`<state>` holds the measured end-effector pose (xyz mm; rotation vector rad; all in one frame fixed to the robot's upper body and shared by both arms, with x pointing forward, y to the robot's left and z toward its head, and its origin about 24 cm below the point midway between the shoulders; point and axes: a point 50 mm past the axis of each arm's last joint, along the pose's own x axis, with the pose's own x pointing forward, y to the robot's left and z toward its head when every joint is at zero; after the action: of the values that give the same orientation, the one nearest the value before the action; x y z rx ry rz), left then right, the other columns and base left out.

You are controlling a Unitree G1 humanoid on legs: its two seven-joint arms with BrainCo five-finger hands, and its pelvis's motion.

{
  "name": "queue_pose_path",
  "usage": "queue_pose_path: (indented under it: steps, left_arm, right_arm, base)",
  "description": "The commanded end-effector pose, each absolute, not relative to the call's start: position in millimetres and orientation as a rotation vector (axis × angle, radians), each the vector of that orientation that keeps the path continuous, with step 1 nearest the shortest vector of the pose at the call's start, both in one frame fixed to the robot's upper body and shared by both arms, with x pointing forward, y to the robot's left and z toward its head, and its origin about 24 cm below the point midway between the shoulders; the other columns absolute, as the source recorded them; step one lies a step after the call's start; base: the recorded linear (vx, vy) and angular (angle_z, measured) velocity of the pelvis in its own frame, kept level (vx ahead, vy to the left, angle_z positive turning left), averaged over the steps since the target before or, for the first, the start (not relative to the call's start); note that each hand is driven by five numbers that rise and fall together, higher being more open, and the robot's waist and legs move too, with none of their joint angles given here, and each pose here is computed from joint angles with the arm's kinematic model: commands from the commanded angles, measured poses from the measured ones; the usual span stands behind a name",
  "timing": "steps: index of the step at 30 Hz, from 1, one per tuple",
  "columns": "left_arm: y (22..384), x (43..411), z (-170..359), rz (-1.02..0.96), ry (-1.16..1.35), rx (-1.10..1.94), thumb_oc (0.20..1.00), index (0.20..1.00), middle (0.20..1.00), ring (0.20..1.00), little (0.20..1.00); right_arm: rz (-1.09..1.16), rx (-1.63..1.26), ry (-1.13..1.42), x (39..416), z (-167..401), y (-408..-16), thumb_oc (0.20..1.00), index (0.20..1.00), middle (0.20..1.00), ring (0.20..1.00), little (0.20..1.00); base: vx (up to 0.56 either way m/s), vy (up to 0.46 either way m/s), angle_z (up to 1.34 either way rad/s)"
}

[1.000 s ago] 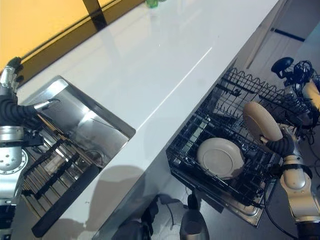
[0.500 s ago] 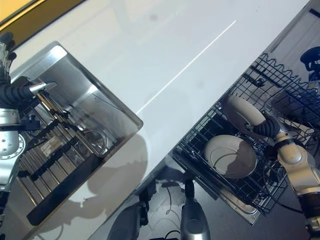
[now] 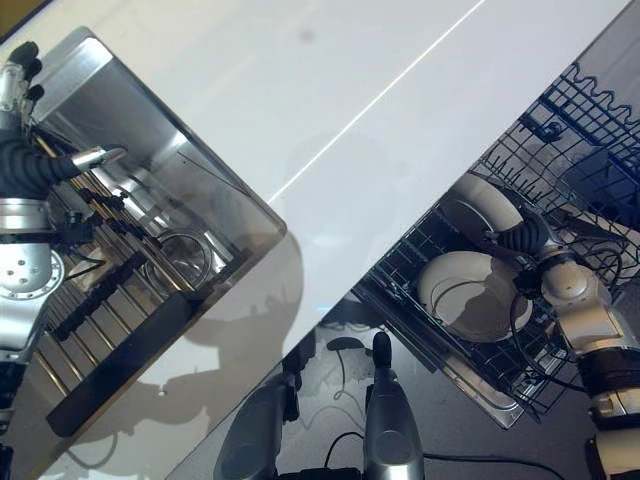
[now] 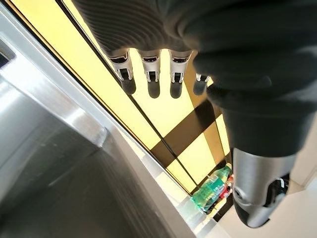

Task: Pick up plates and place into dishwasher.

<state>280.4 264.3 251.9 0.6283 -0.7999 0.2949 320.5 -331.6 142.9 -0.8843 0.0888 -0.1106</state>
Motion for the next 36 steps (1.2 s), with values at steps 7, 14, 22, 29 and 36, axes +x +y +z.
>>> queue_pose_path:
  steps: [7,14,22,29,36]
  left_arm:
    - [256.5,284.9,282.2,0.322,-0.914,0.545,1.0,1.0,1.0,1.0,1.0]
    - [251.3,287.5,286.1,0.304,-0.912,0.549,1.0,1.0,1.0,1.0,1.0]
    - [255.8,287.4,278.2,0.306,-0.879,0.541,1.0,1.0,1.0,1.0,1.0]
    - [265.7,280.9,254.7,0.31,-0.805,0.548,1.0,1.0,1.0,1.0,1.0]
    - [274.3,270.5,228.3,0.332,-0.745,0.521,1.0,1.0,1.0,1.0,1.0]
  right_arm:
    - [-0.068,-0.963,0.307,312.0,96.0,-338.0,0.2,0.2,0.2,0.2,0.2]
    - [-0.079,-0.925,0.325,305.0,80.0,-334.8,0.2,0.2,0.2,0.2,0.2]
    - [-0.162,-0.916,0.28,291.9,72.8,-336.6,1.0,1.0,1.0,1.0,1.0]
    - [-0.308,-0.913,0.188,276.3,81.8,-340.1,1.0,1.0,1.0,1.0,1.0]
    - [-0.409,-0.911,0.069,261.6,99.3,-334.2,1.0,1.0,1.0,1.0,1.0]
  base:
    - [0.01,0.011,0.0]
    - [0.0,0.001,0.0]
    - [0.02,0.016,0.0]
    - [0.04,0.035,-0.01]
    - [0.04,0.09,-0.07]
